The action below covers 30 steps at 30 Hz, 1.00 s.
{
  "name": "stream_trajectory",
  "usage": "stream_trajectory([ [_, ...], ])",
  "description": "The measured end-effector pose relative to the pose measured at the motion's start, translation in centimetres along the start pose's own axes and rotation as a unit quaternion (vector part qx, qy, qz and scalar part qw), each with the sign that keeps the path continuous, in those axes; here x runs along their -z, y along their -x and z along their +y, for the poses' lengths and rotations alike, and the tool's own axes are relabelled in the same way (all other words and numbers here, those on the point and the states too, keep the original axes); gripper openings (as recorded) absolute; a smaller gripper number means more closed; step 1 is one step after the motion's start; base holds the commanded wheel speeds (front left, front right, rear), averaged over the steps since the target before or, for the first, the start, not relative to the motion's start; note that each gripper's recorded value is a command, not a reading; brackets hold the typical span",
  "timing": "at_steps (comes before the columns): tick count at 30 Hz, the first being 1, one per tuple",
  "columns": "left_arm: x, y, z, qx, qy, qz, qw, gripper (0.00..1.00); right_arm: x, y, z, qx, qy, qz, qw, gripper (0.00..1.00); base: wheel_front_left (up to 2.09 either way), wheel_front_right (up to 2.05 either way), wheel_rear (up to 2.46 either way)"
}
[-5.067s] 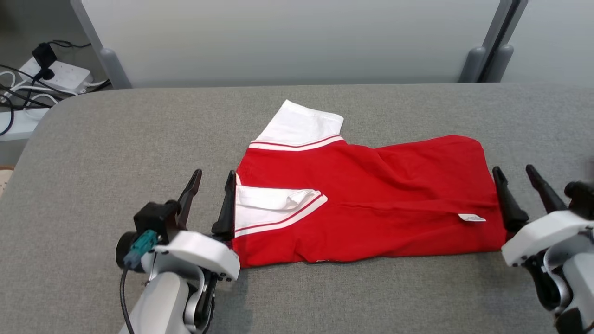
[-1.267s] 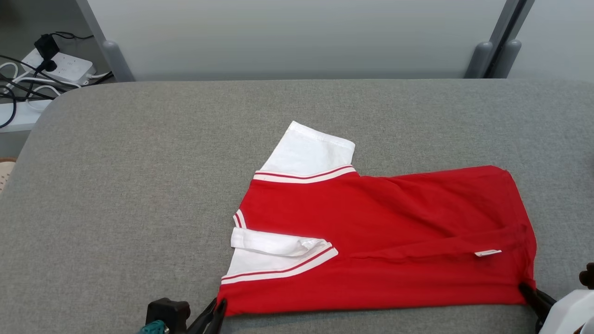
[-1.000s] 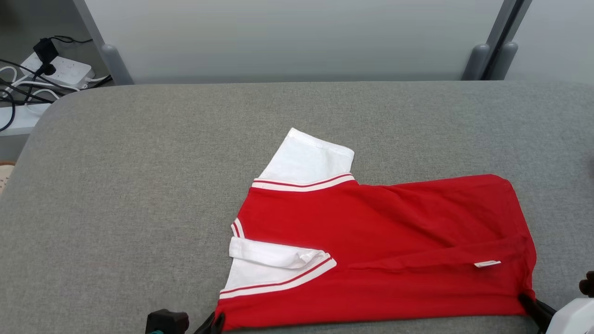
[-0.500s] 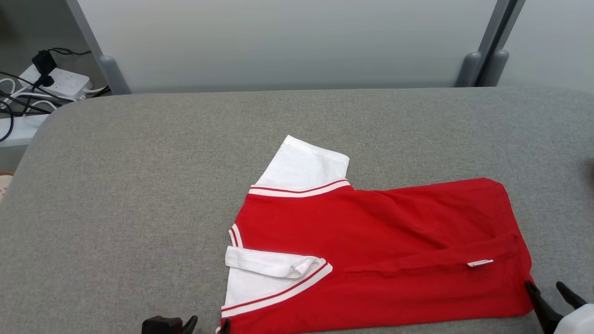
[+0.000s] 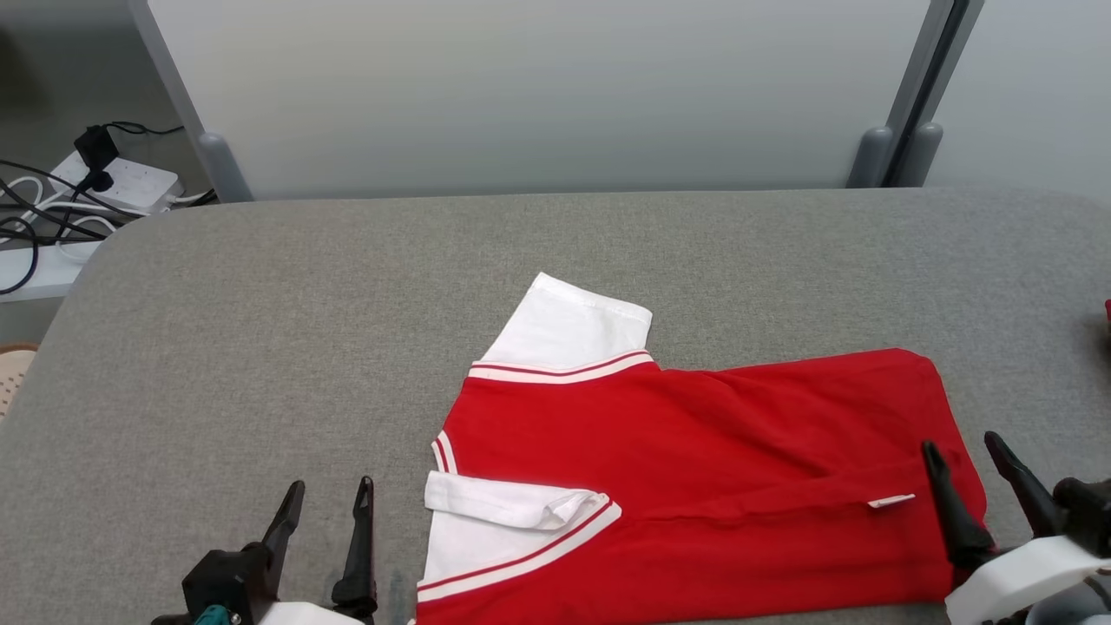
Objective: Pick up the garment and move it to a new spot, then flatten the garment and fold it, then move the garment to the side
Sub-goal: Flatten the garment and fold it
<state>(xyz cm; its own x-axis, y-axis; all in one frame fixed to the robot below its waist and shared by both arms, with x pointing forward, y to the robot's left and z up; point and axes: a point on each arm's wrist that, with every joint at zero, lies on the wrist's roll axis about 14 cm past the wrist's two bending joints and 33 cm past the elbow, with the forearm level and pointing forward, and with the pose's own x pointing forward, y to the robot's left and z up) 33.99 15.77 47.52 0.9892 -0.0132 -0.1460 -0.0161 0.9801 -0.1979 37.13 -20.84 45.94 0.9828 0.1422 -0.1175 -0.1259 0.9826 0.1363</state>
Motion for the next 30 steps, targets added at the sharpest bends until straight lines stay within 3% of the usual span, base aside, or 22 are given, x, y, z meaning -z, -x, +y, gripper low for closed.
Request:
stream_trajectory([
  [7,-1.8,-0.7,-1.6,0.014,0.012,-0.053,0.998,1.00,-1.6,-0.1,2.3,-0.012,0.008,-0.038,0.999,1.00,0.00,0.00,0.00],
  [14,-1.0,-0.9,-2.8,0.032,0.014,-0.048,0.998,1.00,-3.9,0.2,2.7,-0.003,-0.005,-0.082,0.997,1.00,0.00,0.00,0.00],
  [30,0.3,-0.9,-3.1,0.038,0.011,-0.031,0.999,1.00,-2.3,1.9,2.0,0.013,-0.021,-0.065,0.998,1.00,0.00,0.00,0.00],
])
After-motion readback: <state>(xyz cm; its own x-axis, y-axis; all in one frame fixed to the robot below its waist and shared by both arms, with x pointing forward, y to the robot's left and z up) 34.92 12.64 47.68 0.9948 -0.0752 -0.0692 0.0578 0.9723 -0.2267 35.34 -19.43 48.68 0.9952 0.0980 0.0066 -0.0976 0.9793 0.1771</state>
